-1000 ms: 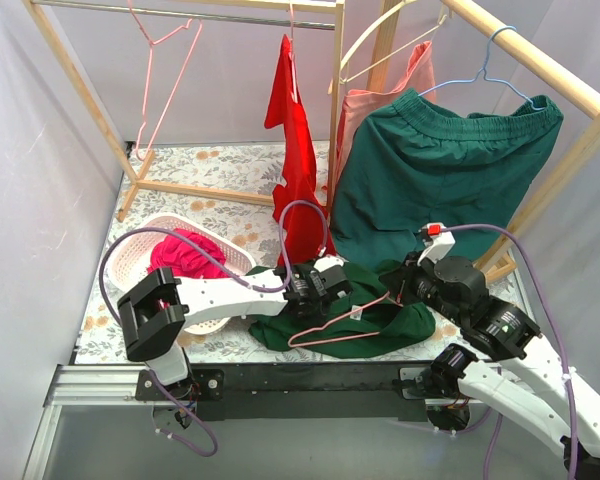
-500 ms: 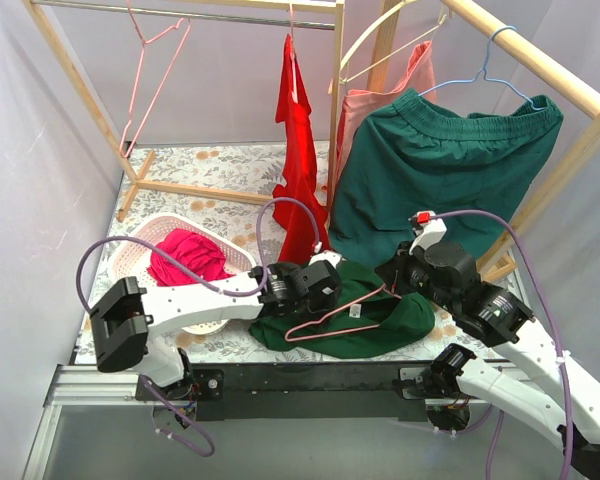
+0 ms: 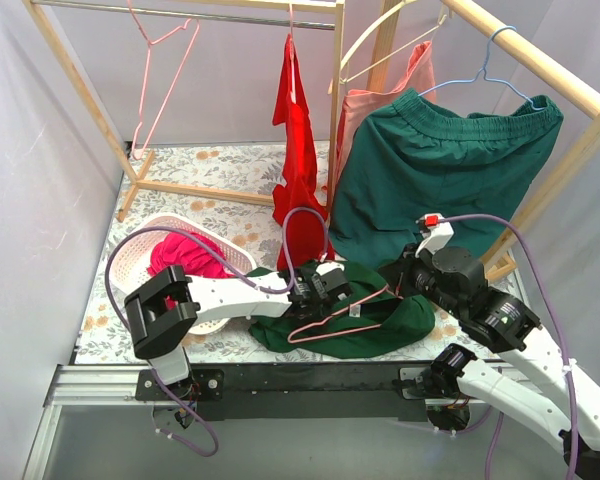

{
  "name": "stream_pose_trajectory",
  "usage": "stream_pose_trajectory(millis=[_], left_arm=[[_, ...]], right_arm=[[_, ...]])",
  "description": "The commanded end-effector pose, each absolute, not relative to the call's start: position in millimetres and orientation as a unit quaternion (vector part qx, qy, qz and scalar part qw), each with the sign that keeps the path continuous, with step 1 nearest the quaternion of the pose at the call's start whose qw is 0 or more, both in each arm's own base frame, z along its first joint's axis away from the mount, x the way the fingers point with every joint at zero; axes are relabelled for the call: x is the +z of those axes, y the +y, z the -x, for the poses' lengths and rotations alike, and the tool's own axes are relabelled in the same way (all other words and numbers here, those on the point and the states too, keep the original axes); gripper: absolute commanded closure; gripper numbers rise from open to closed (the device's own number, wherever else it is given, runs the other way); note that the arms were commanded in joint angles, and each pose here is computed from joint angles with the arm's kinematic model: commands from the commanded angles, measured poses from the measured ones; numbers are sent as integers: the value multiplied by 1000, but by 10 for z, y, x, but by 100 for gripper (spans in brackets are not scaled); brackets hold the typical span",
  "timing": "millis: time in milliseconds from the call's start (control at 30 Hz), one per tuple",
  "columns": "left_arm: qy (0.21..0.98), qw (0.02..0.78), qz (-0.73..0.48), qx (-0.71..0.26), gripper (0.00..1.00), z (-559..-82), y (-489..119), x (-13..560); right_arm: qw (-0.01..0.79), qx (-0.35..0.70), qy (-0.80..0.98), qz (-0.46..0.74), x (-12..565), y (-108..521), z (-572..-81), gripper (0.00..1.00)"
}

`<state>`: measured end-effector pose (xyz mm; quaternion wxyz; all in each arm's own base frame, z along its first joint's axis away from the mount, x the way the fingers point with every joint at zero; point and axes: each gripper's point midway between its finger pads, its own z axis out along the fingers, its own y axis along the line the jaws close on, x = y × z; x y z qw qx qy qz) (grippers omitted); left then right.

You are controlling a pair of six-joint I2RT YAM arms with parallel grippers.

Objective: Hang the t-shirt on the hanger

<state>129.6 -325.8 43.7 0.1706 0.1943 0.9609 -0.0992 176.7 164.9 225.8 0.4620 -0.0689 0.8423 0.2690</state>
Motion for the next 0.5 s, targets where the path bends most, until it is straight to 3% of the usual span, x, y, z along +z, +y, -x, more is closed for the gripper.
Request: stream_pose_trajectory(millis=[0, 100, 467], left_arm=[[948, 216, -186, -143, 89, -1389, -3331, 932], [946, 220, -185, -151, 100, -1363, -3255, 1089], [922, 255, -173, -234, 100, -1295, -3085, 1785]], right_arm=[[486, 279, 825, 70, 2482, 1701, -1843, 99], [488, 277, 825, 74, 2522, 1723, -1868, 99], [501, 300, 806, 94, 3055, 1925, -1979, 99]])
